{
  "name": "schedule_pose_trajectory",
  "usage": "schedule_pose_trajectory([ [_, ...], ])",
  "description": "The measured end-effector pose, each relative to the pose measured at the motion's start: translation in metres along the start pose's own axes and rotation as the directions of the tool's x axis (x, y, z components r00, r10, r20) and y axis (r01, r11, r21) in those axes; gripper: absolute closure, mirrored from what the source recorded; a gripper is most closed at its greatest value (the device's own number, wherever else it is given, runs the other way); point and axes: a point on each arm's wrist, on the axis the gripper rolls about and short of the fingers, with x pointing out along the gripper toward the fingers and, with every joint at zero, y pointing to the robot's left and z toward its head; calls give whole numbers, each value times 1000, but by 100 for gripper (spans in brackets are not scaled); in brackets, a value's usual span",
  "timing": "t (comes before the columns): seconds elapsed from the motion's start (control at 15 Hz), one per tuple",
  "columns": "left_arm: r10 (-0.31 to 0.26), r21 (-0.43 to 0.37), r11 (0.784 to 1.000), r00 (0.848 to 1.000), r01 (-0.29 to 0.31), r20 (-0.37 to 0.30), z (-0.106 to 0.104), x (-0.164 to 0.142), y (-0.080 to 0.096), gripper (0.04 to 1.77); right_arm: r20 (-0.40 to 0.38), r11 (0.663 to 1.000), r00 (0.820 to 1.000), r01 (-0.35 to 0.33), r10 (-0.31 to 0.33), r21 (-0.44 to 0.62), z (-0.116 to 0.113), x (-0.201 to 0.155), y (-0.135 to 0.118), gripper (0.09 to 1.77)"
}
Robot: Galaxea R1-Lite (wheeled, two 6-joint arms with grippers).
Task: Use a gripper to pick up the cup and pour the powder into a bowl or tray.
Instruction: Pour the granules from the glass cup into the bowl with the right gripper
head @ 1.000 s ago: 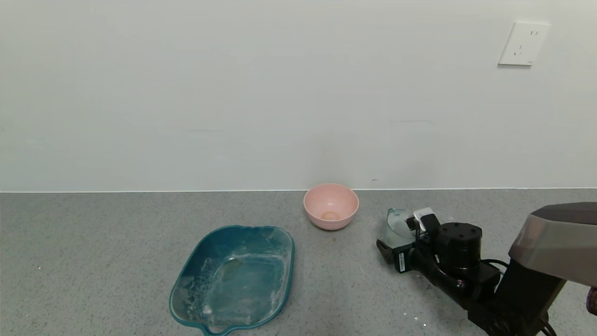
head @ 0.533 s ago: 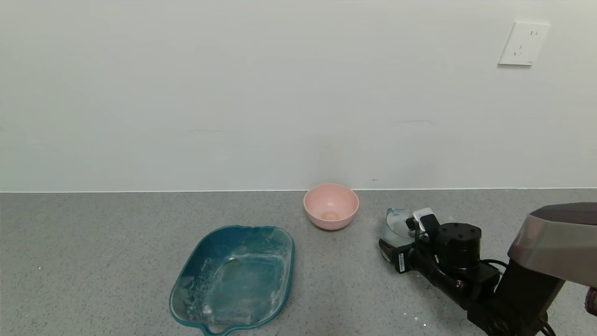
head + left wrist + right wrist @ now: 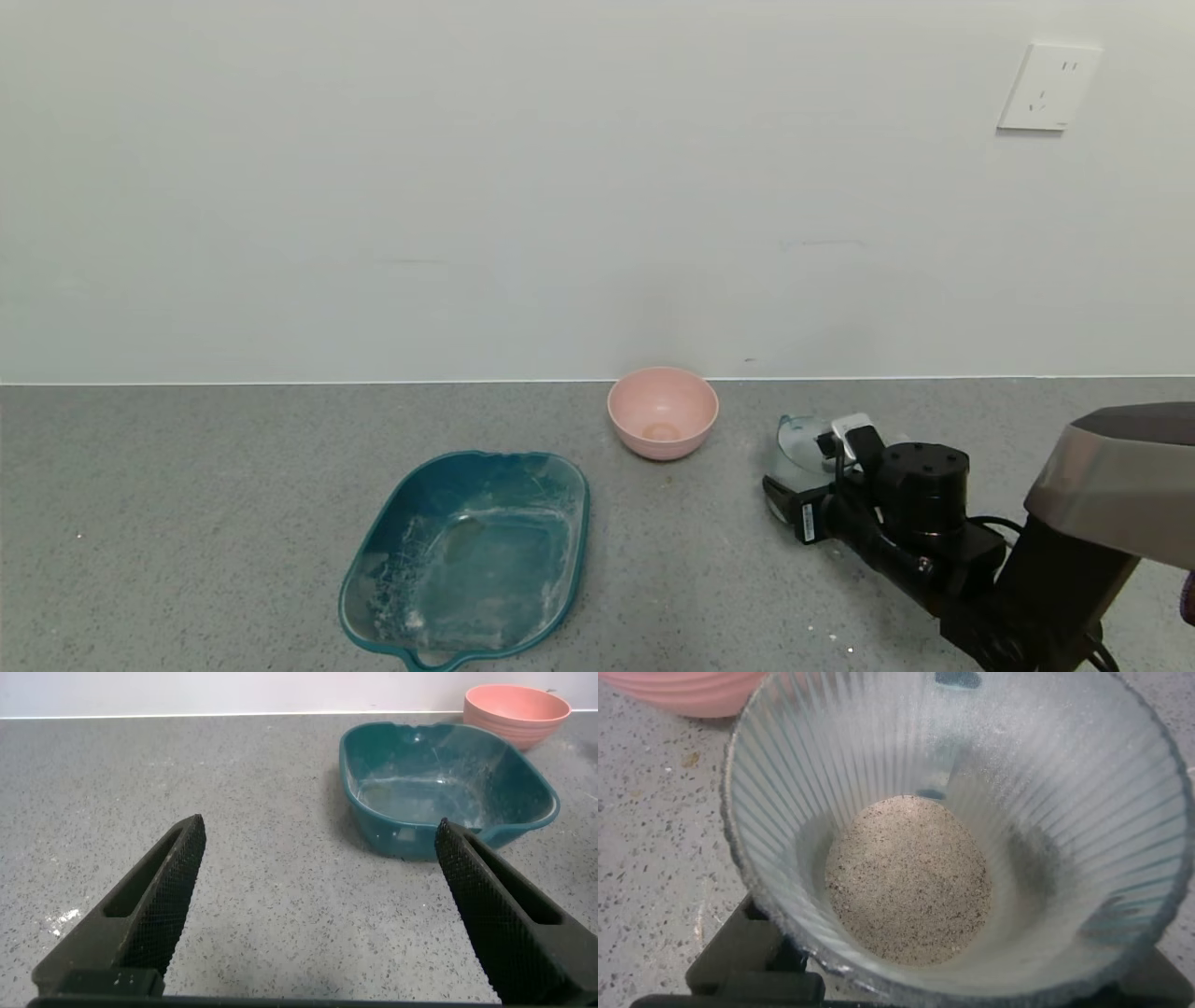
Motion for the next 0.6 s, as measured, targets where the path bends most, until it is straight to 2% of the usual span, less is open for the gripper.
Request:
schedule_pose_trajectory([
  [0.27,0,0,1000,1000,0,0,0,0,0,5,-26,1000,1000,8,-9,-6,15,-5,-4,51],
  [0.6,0,0,1000,1000,0,0,0,0,0,5,-27,999,999,32,-33,-34,57,-11,-13,51],
])
